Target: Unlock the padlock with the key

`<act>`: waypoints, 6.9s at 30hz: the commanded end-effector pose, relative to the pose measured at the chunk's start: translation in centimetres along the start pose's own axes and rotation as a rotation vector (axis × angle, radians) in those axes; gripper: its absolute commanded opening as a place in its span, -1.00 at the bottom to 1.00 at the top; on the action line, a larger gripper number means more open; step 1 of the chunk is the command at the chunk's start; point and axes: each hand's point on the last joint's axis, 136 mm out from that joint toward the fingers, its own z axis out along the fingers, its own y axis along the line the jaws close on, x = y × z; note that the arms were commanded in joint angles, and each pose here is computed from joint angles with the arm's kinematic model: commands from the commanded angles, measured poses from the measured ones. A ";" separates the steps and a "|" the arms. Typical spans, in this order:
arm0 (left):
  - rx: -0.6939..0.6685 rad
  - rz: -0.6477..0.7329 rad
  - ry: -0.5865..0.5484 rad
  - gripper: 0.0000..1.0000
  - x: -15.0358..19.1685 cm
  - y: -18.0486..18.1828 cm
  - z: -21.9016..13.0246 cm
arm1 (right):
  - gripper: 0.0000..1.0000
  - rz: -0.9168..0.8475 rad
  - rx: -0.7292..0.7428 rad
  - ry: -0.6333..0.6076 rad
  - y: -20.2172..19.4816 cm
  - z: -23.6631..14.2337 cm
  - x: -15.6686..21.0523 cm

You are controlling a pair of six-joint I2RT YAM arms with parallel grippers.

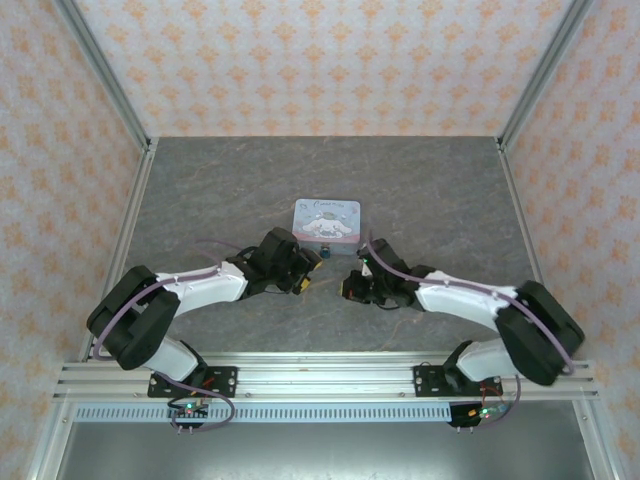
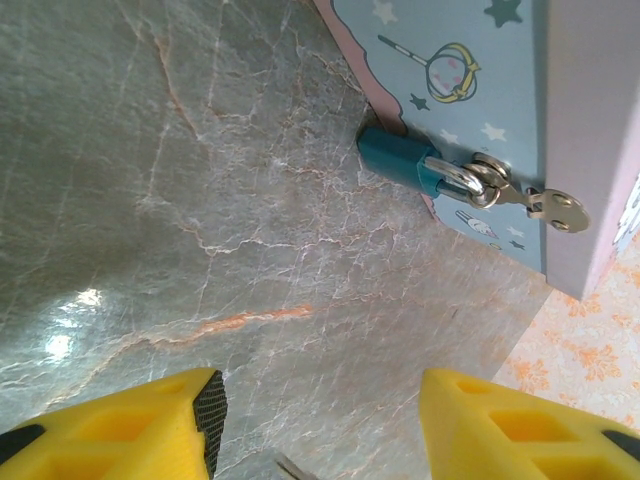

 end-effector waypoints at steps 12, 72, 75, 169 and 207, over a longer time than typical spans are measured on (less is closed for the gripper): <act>0.007 0.013 -0.024 0.11 -0.1 -0.3 -0.7 | -1.00 -0.046 0.076 0.025 -1.2 1.7 0.5; -0.010 -0.001 -0.030 0.12 -1.0 0.4 -0.9 | -1.00 -0.138 0.234 0.094 -2.6 2.4 2.7; -0.007 0.000 -0.037 0.13 -1.1 0.3 -1.1 | -1.00 -0.135 0.229 0.081 -2.5 2.1 2.6; 0.089 -0.090 0.090 0.16 -2.9 0.5 2.9 | -0.04 0.515 0.604 -0.066 -4.7 -0.4 4.8; 0.086 0.091 0.094 0.14 -1.2 -1.4 -0.9 | -1.00 0.178 -0.064 -0.342 2.7 -3.9 -3.6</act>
